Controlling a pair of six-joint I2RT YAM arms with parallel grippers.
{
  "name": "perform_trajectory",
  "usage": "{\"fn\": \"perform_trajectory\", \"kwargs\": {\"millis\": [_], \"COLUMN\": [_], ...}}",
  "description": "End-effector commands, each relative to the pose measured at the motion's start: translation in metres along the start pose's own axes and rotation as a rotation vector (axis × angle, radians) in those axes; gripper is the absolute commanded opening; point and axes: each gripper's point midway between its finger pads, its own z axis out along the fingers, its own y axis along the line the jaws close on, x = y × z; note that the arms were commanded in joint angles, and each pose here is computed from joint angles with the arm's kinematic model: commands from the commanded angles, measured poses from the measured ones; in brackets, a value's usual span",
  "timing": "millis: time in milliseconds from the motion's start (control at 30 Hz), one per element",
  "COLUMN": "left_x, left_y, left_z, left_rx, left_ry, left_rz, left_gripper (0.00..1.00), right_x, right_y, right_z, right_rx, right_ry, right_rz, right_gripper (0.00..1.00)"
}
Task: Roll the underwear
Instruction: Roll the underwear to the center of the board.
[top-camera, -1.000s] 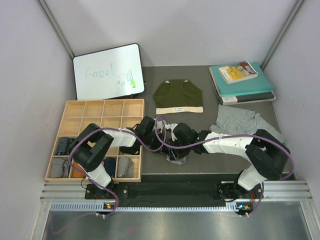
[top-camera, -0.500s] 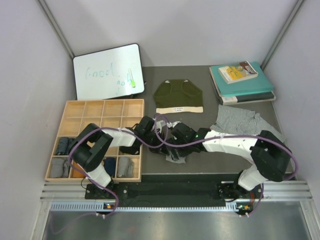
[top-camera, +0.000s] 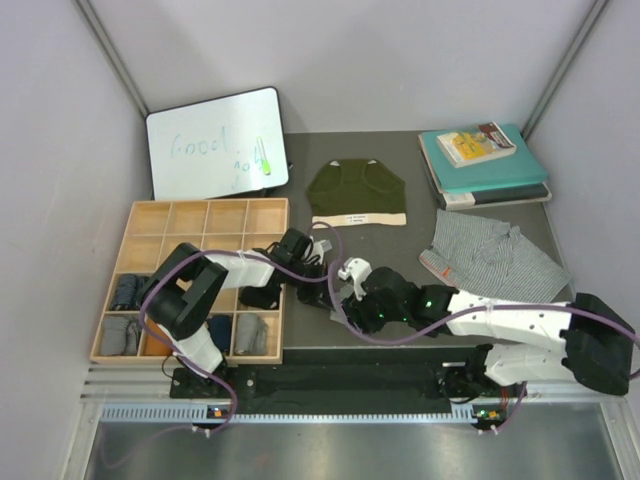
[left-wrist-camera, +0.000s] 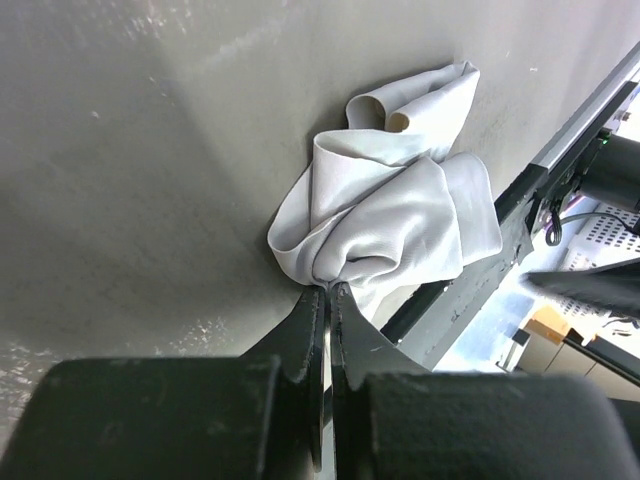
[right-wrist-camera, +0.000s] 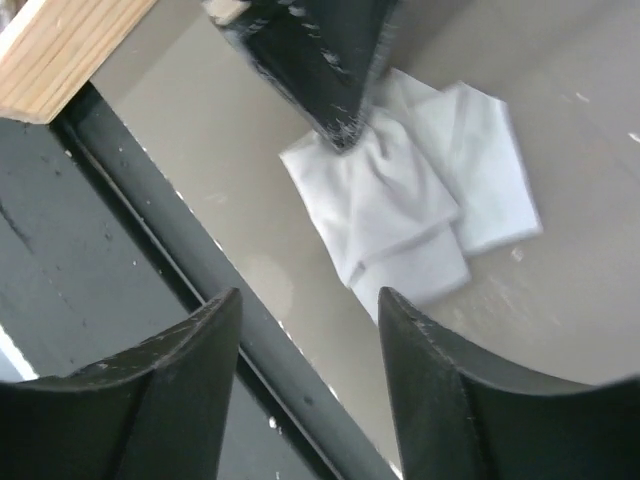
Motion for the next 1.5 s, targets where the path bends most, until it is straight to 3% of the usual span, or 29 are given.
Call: {"fn": "perform_trajectory", "kwargs": {"millis": [0, 433, 733, 967, 1067, 1100, 1167, 1467], "left_x": [0.006, 0.005, 0.005, 0.007, 0.007, 0.007, 0.008, 0.003], "left_y": [0.022, 0.019, 0.016, 0.016, 0.014, 0.015, 0.016, 0.019], "left_z": [-0.001, -0.001, -0.001, -0.001, -0.001, -0.001, -0.001, -0.008], "left_rx": [-0.093, -0.085, -0.069, -0.061, -0.053, -0.054, -0.058, -0.104], "left_ry": [0.031, 0.05, 0.06, 0.072, 0.073, 0.074, 0.075, 0.035], "left_rz": [-0.028, -0.02, -0.002, 0.006, 0.011, 0.01, 0.011, 0.043], "left_gripper": [0.0, 0.0, 0.0, 0.0, 0.0, 0.0, 0.0, 0.0], "right_x": [-0.013, 0.005, 0.024, 0.045, 0.052, 0.054, 0.059, 0.056], "right_y": [0.023, 0.007, -0.01, -0.027, -0.026, -0.025, -0.017, 0.035], "right_z": [0.018, 0.042, 0.053, 0.064, 0.067, 0.069, 0.069, 0.052], "right_rx": [-0.076, 0.021, 0.104, 0.199, 0.198, 0.185, 0.141, -0.164], "right_ry": [-0.049, 0.012, 0.094, 0.208, 0.245, 0.255, 0.292, 0.413], "right_rz": [-0.145, -0.241, -0.253, -0.236, -0.226, -0.225, -0.221, -0.096], "right_gripper": [0.54, 0.63, 0.61, 0.41, 0.26, 0.14, 0.03, 0.0]}}
